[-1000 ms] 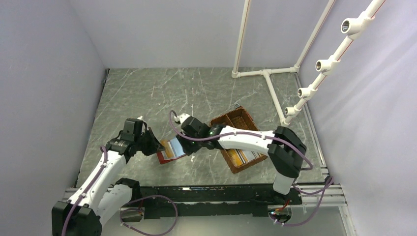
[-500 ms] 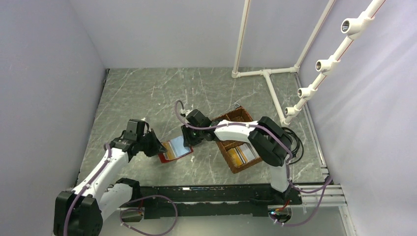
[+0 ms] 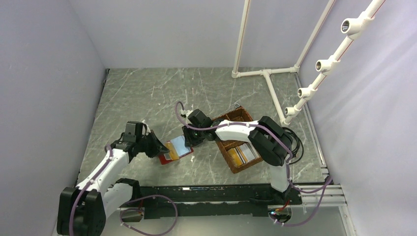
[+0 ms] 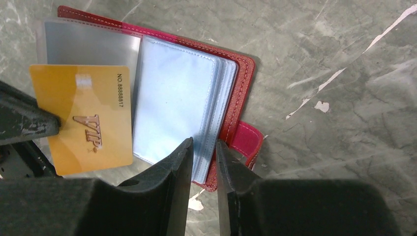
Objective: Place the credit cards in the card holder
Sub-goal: Insert the credit card into the card holder.
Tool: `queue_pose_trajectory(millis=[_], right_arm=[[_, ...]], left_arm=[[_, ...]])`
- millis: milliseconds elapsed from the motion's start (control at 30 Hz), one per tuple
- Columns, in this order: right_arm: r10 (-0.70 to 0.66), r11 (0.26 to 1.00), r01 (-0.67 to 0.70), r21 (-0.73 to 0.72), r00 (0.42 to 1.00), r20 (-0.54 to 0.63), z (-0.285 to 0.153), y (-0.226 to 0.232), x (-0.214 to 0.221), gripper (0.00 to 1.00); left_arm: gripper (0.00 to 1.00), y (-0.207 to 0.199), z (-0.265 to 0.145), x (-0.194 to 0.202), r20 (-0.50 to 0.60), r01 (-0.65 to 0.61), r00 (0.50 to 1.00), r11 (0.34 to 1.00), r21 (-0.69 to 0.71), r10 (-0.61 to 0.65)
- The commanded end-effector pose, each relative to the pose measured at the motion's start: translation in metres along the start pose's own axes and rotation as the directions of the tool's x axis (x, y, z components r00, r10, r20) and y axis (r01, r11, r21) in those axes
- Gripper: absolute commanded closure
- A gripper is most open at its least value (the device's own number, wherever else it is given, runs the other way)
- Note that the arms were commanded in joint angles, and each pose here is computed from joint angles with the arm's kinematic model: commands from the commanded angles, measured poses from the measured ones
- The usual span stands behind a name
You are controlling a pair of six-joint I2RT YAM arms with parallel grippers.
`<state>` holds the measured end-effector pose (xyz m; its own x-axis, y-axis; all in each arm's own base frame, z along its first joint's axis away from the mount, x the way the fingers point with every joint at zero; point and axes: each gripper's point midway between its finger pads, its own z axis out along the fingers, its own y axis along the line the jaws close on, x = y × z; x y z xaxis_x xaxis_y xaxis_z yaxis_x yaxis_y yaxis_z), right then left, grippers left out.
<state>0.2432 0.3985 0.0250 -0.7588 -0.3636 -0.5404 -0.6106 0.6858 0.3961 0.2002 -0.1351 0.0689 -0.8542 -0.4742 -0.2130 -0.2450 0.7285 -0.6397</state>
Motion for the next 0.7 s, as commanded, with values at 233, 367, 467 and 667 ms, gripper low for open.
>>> queue_pose_trajectory(millis=[233,367,467,667], right_arm=[[-0.04,0.999,0.042,0.033,0.998,-0.051,0.008,-0.017,0.019,0.75],[-0.052,0.998,0.054,0.034,0.997,-0.053,0.008,-0.018,0.019,0.75],[-0.055,0.998,0.057,0.03,0.997,-0.058,0.009,-0.018,0.02,0.75],[-0.066,0.998,0.067,0.02,0.995,-0.07,0.013,-0.018,0.022,0.75]], left_arm=[[1.0,0.009,0.002,-0.001,-0.038,0.146,0.989,0.989,0.04,-0.144],[1.0,0.005,0.007,-0.001,-0.072,0.134,0.989,0.988,0.077,-0.128],[1.0,0.0,0.005,-0.004,-0.061,0.097,0.994,0.99,0.099,-0.092],[1.0,-0.006,0.002,-0.007,-0.042,0.069,0.997,0.988,0.136,-0.064]])
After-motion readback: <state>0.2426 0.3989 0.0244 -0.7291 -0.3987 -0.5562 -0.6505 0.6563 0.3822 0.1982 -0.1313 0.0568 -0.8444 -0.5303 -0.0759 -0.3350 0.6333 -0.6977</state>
